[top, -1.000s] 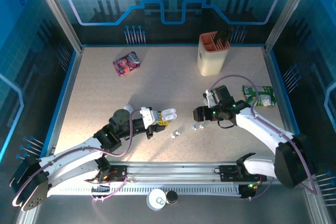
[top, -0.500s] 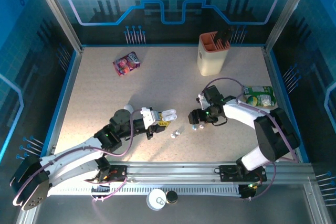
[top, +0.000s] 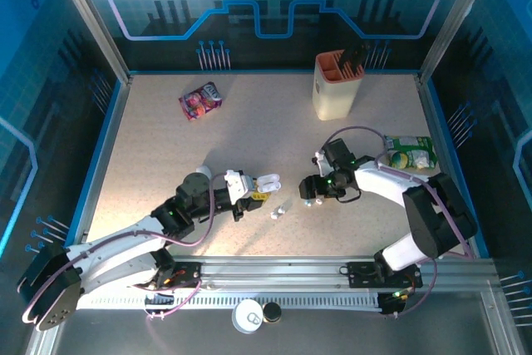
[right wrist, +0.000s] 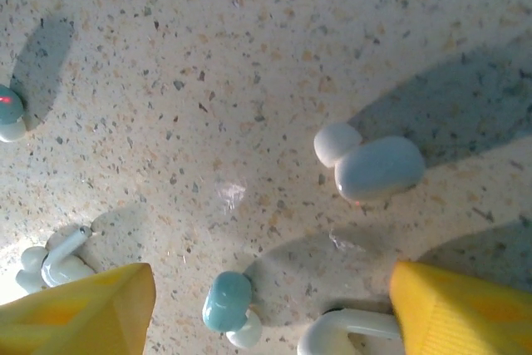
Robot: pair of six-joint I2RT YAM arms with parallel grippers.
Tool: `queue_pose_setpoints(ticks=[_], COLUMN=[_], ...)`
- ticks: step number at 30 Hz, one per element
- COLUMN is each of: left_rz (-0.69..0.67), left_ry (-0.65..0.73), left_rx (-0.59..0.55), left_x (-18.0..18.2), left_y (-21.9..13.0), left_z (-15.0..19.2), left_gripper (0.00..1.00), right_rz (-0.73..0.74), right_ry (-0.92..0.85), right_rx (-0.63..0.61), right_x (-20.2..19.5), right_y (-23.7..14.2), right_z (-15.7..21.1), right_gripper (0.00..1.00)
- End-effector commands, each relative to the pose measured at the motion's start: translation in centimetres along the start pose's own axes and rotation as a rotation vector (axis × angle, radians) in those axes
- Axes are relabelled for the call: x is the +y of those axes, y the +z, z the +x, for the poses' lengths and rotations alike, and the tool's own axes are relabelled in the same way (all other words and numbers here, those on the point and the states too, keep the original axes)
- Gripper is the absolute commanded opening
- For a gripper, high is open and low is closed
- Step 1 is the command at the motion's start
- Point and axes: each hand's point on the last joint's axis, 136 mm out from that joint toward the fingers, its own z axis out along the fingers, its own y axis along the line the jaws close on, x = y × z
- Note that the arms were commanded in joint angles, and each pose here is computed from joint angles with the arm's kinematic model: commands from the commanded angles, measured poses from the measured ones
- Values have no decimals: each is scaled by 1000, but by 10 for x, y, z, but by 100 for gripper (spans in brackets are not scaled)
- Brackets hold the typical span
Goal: Insert the wireless bluetooth earbuds into the charging case
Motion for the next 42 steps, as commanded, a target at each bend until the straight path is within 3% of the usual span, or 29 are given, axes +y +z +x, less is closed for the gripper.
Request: queue_pose_setpoints(ticks=[1,12,21,33,42], left_rz=[-12,-13,-11,-12,-6], left_ry=[2,9,-9,-7,-23], left_rx=[-36,-33,-26,-17,-10], left_x=[2,2,0,0,-1], left_y=[0,0,-2,-2,-3], left_z=[-9,-6,-2,1,5], left_gripper=[6,6,7,7,9], right_rz=[-29,-33,79,107,119], right_ry=[45,31,7,-13,-5], right_rx=[57,5,110,189,199], right_x=[4,7,-12,-16,-20], right_y=[-1,-23,-19,-2,1], right_z=[27,26,21,27,31], right_gripper=[74,68,44,39,30])
